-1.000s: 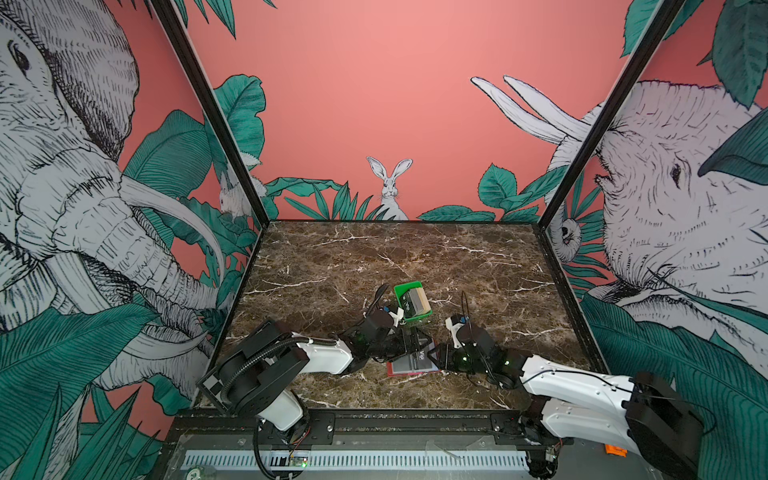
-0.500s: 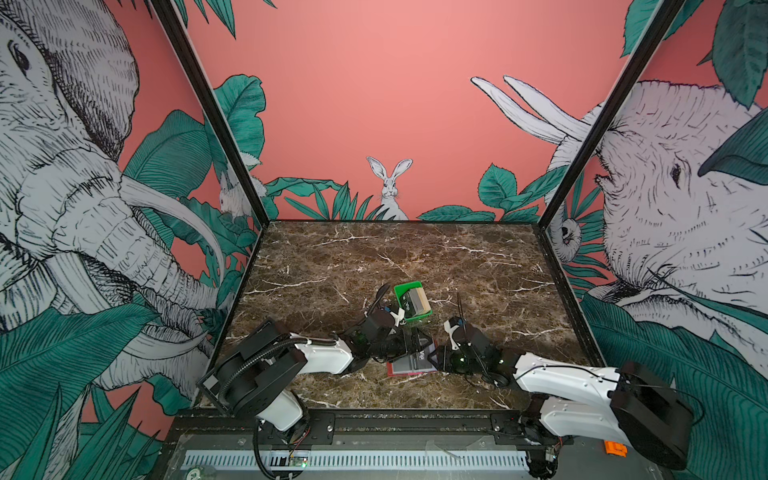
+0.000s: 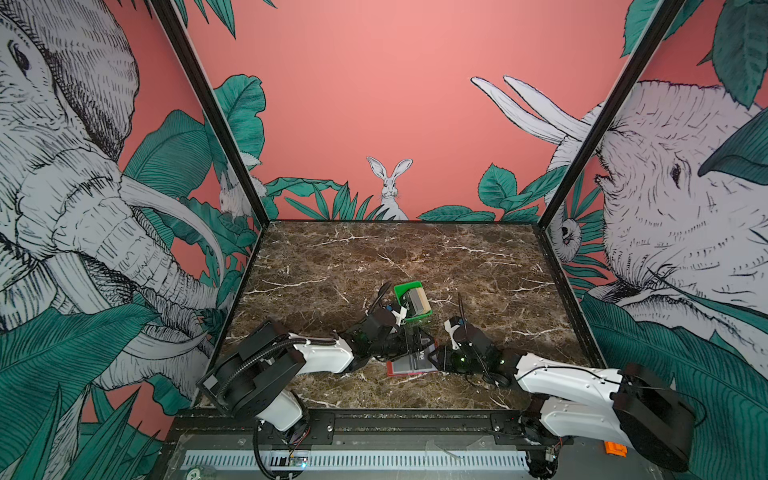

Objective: Put the credit cards into the card holder

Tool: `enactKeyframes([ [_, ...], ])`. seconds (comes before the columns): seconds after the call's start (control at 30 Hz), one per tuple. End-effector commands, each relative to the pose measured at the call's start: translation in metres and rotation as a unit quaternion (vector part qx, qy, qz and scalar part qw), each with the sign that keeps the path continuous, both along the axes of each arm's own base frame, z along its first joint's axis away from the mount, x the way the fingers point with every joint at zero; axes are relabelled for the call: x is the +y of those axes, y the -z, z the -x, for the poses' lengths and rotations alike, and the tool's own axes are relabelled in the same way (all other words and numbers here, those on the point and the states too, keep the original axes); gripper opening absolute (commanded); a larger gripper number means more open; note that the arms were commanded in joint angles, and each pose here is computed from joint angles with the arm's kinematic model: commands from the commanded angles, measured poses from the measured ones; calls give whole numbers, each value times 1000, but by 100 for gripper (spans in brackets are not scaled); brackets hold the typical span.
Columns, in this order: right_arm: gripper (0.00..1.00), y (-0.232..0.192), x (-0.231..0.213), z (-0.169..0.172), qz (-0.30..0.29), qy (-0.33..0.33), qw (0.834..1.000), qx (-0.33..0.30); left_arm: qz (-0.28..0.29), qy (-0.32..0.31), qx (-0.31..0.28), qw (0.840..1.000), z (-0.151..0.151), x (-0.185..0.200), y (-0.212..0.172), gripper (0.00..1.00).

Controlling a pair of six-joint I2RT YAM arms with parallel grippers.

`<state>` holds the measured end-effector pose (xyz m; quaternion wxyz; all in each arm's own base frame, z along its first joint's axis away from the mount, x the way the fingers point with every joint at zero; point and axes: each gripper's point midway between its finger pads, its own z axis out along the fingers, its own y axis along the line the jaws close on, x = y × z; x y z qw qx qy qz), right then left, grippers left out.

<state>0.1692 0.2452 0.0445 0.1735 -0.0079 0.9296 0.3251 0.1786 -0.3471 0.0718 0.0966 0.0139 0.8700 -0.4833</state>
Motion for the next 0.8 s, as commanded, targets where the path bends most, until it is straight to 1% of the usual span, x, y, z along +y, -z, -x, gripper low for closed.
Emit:
enactKeyframes([
  [0.0,38,2,-2,-2,1,6,1000,-4,-4,4,7,1000,0,-6,1,99],
  [0.2,38,4,-1,-1,2,3,1000,-1,-18,5,21,1000,1,-7,11,99],
  [0.47,38,7,1,-1,-3,2,1000,1,-51,-5,35,998,4,4,24,99],
  [0.77,36,1,6,-4,-23,-1,1000,-12,-58,-10,38,998,6,7,30,99],
])
